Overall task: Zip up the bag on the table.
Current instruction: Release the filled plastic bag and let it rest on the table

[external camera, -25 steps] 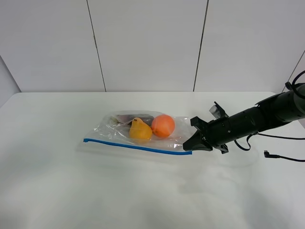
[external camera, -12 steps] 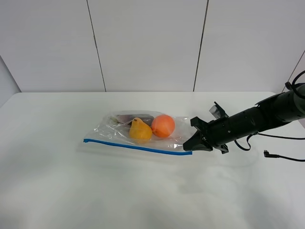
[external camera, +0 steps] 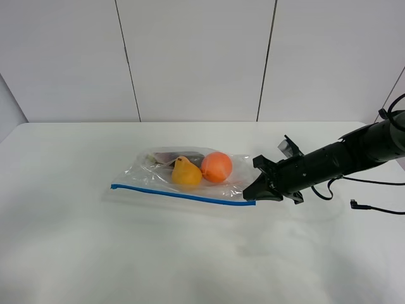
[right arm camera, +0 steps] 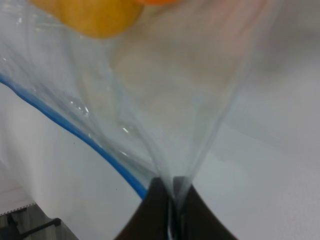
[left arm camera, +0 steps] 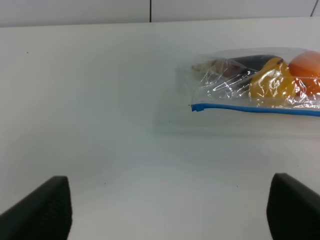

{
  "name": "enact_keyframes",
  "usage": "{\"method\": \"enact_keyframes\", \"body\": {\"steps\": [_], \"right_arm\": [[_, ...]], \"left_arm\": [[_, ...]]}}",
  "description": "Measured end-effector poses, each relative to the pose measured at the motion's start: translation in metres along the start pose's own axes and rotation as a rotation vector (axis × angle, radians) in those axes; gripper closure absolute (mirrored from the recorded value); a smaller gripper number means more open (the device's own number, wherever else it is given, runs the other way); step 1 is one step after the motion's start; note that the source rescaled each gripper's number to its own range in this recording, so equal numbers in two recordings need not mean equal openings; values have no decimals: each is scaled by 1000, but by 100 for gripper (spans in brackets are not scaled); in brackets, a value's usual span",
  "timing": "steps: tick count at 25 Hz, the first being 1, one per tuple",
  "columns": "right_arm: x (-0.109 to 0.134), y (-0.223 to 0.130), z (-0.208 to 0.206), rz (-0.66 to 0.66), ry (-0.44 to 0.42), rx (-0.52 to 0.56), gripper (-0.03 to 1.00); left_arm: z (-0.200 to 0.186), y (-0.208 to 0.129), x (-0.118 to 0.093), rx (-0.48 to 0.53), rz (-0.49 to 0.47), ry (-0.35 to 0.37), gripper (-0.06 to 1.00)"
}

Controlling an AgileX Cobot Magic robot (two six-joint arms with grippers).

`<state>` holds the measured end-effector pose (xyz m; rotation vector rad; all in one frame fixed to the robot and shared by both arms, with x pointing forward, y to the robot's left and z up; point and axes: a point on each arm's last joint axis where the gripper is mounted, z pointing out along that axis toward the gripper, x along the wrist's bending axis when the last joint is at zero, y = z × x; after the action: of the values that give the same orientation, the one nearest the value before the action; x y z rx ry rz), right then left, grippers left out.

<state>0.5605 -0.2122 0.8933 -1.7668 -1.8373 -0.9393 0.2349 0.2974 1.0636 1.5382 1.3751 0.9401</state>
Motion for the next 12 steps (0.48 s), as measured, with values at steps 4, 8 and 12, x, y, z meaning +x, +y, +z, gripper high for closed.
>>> {"method": "enact_keyframes", "body": {"steps": [4, 8, 12], "right_arm": [[0, 0, 0, -1, 0, 0, 53], [0, 0, 0, -1, 0, 0, 22], [0, 0, 0, -1, 0, 0, 14]], "left_arm": [[0, 0, 0, 0, 0, 0, 7], [0, 0, 0, 0, 0, 0, 8], [0, 0, 0, 0, 0, 0, 8]]}}
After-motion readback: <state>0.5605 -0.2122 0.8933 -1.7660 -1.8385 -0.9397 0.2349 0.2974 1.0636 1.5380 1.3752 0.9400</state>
